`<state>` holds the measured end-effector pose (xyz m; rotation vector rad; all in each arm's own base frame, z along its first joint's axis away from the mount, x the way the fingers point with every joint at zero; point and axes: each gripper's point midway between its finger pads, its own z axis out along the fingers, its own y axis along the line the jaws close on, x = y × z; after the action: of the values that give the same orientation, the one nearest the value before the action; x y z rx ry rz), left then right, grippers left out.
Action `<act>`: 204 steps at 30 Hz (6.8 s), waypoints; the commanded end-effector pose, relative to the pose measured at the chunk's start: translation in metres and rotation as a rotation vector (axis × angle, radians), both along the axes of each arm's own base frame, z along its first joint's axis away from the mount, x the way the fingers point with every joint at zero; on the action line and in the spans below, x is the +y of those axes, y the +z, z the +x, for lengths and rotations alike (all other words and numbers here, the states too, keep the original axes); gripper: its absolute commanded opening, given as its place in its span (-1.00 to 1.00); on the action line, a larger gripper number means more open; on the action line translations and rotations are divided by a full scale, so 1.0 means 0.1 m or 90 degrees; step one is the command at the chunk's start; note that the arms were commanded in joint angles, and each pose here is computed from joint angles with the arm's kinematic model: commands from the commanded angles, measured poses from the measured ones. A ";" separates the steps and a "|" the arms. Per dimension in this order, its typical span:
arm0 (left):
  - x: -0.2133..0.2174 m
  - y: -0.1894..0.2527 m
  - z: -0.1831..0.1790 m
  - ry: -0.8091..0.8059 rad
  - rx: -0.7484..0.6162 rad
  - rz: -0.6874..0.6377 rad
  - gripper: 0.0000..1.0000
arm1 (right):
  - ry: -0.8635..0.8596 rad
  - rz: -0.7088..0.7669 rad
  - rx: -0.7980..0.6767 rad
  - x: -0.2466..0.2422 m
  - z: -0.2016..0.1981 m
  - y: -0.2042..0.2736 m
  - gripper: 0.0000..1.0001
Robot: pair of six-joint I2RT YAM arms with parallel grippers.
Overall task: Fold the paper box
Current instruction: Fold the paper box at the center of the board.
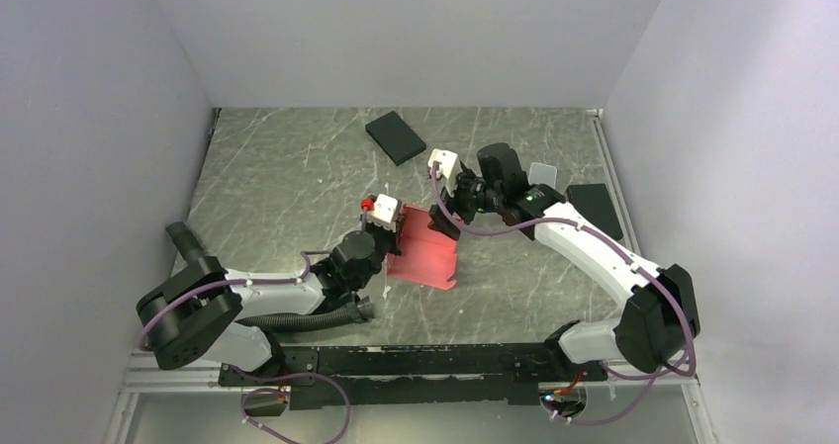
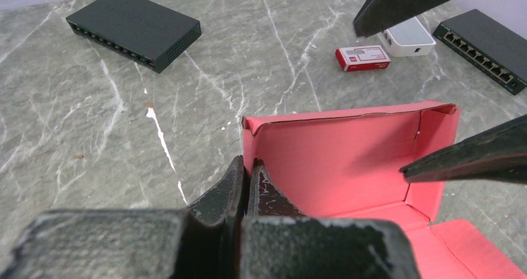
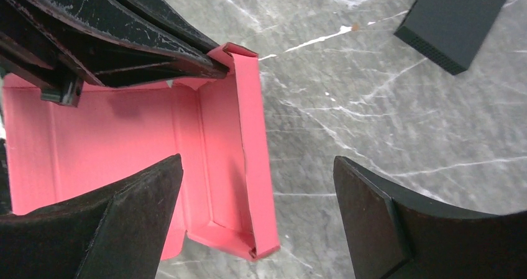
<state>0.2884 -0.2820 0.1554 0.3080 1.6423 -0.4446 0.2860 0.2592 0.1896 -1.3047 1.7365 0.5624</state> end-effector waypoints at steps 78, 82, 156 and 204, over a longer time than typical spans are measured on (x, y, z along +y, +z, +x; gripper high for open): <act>0.45 0.16 0.53 0.002 0.283 0.092 0.26 | 0.043 0.116 0.125 -0.44 -0.02 0.09 0.97; 0.56 0.23 0.12 0.044 0.396 -0.054 0.64 | 0.051 0.106 0.108 -0.43 -0.03 0.02 0.99; 0.03 -0.23 0.37 -0.114 0.522 0.446 -0.74 | -0.048 0.185 0.233 -0.41 0.36 -0.43 0.85; 0.21 0.03 0.25 -0.150 0.497 0.115 -0.43 | -0.131 -0.056 0.335 0.03 0.72 -1.52 -0.29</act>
<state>0.3114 -0.2507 0.1329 0.5492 2.5224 -0.5270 0.3475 0.2575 0.0291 -1.0442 2.3583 0.8213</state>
